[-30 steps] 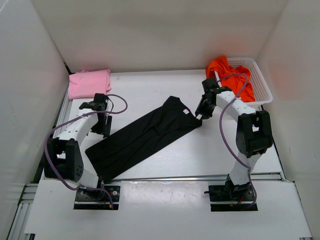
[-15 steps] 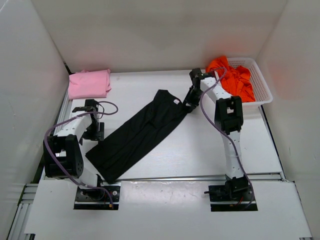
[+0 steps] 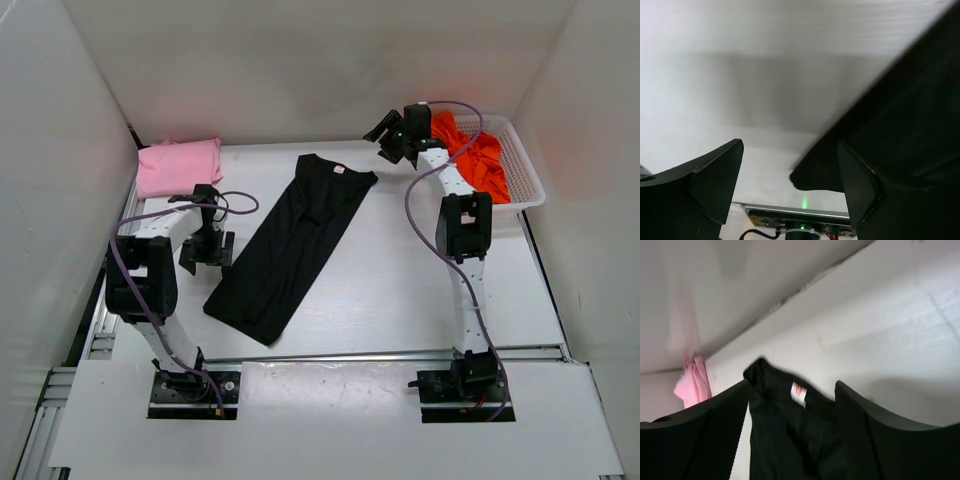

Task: Fold and stack the t-shirts
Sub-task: Rotate the tshirt 90 degrees

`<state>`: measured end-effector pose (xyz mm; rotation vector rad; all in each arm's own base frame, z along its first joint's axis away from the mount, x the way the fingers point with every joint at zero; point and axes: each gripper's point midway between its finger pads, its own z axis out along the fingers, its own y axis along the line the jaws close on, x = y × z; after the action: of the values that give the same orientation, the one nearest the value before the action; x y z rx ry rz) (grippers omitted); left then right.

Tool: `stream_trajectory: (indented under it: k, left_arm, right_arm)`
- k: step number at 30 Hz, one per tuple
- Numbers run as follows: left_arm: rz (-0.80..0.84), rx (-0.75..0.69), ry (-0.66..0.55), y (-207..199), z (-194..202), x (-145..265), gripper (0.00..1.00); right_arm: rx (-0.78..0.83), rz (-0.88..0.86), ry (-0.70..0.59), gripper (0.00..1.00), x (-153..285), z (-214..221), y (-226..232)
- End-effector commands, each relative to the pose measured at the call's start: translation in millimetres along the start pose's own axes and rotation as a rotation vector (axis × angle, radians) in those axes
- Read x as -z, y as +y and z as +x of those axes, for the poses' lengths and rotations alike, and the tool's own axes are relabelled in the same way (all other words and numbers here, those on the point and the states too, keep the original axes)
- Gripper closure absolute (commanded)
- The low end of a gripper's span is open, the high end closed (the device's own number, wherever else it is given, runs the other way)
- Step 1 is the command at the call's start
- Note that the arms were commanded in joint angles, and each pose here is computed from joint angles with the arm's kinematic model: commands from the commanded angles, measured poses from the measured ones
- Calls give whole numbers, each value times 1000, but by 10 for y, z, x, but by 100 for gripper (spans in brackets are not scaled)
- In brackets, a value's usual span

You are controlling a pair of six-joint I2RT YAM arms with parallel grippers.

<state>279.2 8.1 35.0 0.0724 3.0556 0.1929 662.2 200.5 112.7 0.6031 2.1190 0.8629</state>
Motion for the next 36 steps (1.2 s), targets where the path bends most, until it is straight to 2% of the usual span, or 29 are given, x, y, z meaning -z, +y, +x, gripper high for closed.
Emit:
stream_trajectory:
  k: [1, 2, 3, 4, 5, 6, 8, 9, 11, 12, 17, 21, 25, 26, 29, 30, 32, 36]
  left_arm:
    - [65, -6, -44, -131, -131, 117, 13]
    - [56, -5, -54, -111, -113, 150, 11]
    - [55, -6, -50, -110, -66, 148, 11]
    - [39, 10, -63, -43, -68, 159, 11]
    - [36, 34, -99, 27, -94, 250, 10]
    - [34, 49, -109, 69, -62, 279, 10]
    - [28, 86, -148, 177, -51, 380, 10]
    - [20, 127, -195, 295, -35, 502, 9]
    - [10, 165, -237, 399, 9, 609, 7]
    - [-8, 198, -273, 494, 85, 695, 7]
    - [-55, 257, -346, 642, 361, 926, 6]
    - [-10, 273, -423, 579, 472, 1109, 4]
    - [-30, 298, -463, 659, 476, 1234, 4]
    - [-16, 294, -455, 629, 493, 1228, 4]
    - [-4, 291, -456, 612, 494, 1278, 5]
    - [-4, 291, -456, 612, 494, 1279, 5]
    - [5, 290, -471, 589, 527, 1325, 5]
    - [19, 286, -523, 564, 513, 1419, 5]
  right_arm:
    - [217, -128, -108, 25, 865, -380, 939]
    - [221, -49, -48, 25, 925, -204, 699]
    - [249, -8, 6, 25, 1244, -67, 721]
    - [254, 32, 49, 27, 1368, 110, 637]
    - [234, 133, 156, 27, 1429, 535, 215]
    - [251, 120, 178, 27, 1734, 712, 338]
    - [255, 165, 257, 27, 1978, 1163, 124]
    - [258, 200, 340, 27, 2214, 1620, -77]
    - [237, 144, 414, 28, 2454, 2121, 28]
    - [222, 166, 484, 28, 2547, 2443, -150]
    - [127, 82, 664, 37, 2864, 3428, 160]
    - [59, -11, 777, 38, 3089, 4009, 497]
    - [43, 0, 851, 39, 3181, 4622, 585]
    - [3, -6, 856, 41, 3157, 4689, 677]
    - [-87, 84, 911, 42, 3134, 4976, 584]
    - [-163, 90, 911, 42, 3110, 5025, 669]
    - [-173, 117, 933, 42, 3161, 5227, 601]
    - [-152, 193, 898, 42, 3119, 5358, 531]
